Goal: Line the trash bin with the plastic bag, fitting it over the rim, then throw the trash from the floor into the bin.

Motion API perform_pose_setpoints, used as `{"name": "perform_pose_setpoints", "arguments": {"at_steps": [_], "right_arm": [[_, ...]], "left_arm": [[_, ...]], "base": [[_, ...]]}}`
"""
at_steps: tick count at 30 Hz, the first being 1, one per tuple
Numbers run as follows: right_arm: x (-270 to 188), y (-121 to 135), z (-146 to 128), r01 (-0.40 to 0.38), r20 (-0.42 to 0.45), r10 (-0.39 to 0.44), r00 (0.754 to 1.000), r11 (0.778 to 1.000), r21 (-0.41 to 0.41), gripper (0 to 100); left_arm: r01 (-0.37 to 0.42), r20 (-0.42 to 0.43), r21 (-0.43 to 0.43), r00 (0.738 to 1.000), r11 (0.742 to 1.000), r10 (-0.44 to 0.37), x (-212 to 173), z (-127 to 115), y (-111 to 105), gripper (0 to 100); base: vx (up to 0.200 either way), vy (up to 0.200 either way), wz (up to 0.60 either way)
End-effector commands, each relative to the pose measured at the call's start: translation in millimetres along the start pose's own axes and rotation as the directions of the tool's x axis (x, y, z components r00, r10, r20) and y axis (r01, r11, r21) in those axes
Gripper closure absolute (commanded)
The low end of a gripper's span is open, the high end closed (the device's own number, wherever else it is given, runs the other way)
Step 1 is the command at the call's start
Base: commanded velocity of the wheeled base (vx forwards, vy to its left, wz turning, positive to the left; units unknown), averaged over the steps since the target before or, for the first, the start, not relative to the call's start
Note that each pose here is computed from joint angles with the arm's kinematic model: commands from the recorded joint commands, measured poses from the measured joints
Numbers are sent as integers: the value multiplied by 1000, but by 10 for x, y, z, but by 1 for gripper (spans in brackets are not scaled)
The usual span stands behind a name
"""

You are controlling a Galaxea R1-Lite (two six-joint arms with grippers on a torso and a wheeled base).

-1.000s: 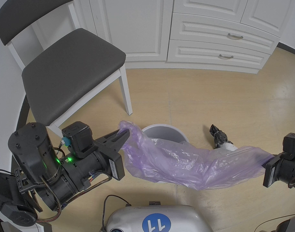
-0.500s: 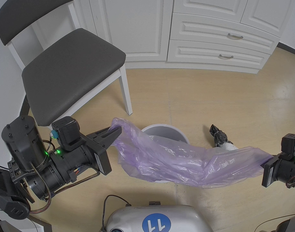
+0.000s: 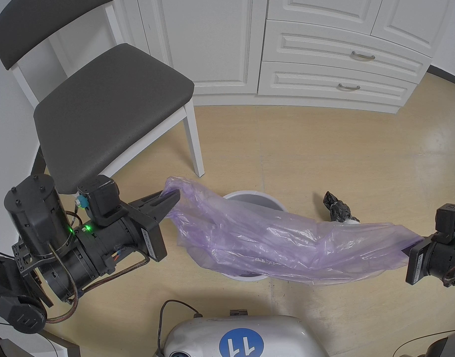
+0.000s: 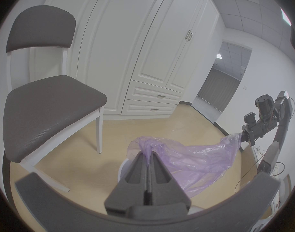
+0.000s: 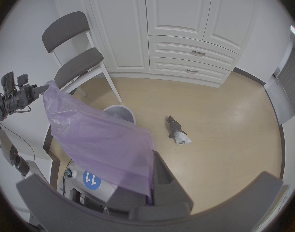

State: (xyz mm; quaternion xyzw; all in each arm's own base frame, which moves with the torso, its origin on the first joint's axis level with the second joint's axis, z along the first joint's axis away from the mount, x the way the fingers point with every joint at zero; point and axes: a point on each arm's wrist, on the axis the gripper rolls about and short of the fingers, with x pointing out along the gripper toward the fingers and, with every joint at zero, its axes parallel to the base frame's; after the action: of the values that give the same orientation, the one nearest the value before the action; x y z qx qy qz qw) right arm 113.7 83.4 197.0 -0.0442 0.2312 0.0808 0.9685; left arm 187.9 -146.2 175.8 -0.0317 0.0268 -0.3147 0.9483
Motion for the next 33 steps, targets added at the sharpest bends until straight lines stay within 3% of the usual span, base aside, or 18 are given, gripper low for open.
{"name": "perform_pose_setpoints", "arguments": {"at_steps": [1,33], "right_arm": [[7,-1,-3,3,-3,-3,1000,1000,0,100],[55,-119,32,82,-6,-82,997,997,6,100]], "left_arm": [[-2,3,-1,1000,1000,2,-3,6,5,100],[-71,-13,9,997,997,71,48,-28,185,100]], "base": [[0,0,0],[0,0,0]]}}
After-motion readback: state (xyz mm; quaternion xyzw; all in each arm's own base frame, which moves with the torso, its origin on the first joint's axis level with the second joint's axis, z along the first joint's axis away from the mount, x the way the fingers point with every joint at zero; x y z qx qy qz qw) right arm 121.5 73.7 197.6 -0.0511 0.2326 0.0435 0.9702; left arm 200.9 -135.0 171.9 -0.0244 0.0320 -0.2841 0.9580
